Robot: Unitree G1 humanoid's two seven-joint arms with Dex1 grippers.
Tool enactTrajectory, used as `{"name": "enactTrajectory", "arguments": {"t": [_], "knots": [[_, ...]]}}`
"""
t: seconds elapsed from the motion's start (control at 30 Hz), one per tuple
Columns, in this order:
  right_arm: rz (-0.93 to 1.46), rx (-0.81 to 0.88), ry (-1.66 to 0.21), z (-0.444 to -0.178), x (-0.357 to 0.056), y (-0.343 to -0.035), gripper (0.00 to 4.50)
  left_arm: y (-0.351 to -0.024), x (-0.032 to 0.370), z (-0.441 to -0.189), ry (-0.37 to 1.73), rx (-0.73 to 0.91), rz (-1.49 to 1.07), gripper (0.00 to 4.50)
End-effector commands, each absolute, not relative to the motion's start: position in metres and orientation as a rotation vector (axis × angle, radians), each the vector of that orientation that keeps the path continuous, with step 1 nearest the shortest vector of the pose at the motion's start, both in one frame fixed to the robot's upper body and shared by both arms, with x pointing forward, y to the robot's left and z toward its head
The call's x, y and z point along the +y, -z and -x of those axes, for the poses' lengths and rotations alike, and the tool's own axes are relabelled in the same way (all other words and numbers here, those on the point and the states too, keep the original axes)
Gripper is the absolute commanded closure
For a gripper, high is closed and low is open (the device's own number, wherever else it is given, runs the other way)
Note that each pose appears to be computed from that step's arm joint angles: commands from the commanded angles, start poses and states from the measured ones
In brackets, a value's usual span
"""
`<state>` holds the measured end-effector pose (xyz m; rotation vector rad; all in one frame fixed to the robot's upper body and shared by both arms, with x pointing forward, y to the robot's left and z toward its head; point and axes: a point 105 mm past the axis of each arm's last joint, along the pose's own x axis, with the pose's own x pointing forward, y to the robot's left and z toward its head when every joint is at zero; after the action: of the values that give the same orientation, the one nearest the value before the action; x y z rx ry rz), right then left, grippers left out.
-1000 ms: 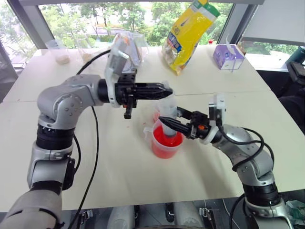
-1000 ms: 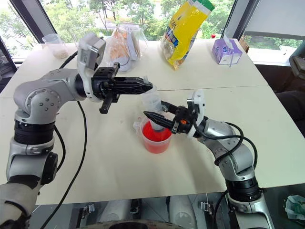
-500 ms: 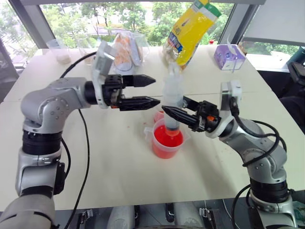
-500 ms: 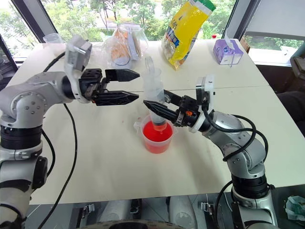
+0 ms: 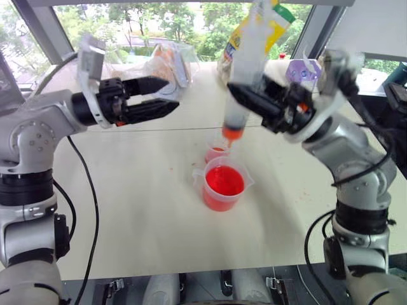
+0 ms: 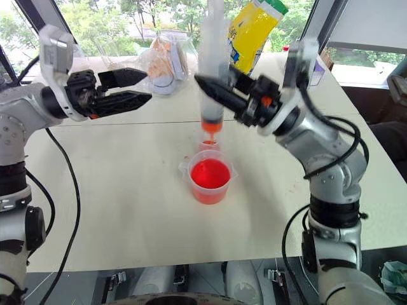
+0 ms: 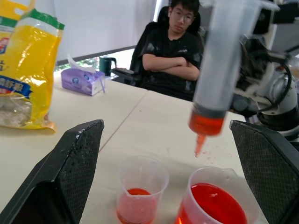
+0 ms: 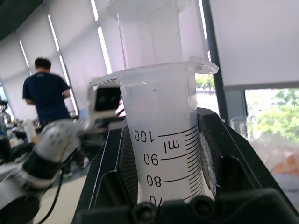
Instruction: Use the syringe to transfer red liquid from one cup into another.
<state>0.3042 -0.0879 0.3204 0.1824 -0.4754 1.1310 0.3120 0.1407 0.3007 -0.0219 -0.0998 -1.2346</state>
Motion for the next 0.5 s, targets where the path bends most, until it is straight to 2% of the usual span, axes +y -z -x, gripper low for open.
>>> {"name": "enactTrajectory", "arguments": {"t": [0.03, 0.2, 0.37, 0.5], "knots": [[-0.169, -0.528, -1.106, -0.321, -0.088, -0.322, 3.12, -0.312, 0.143, -0.309, 1.223, -0.160, -0.011, 0.04], [-0.147, -0.468, -1.075, -0.352, -0.081, -0.280, 3.12, -0.317, 0.135, -0.316, 1.188, -0.226, 0.001, 0.04], [-0.140, -0.449, -1.070, -0.358, -0.079, -0.263, 3.12, -0.326, 0.125, -0.324, 1.181, -0.274, 0.010, 0.04], [-0.135, -0.434, -1.073, -0.358, -0.076, -0.255, 3.12, -0.335, 0.112, -0.342, 1.148, -0.324, -0.001, 0.04]]}}
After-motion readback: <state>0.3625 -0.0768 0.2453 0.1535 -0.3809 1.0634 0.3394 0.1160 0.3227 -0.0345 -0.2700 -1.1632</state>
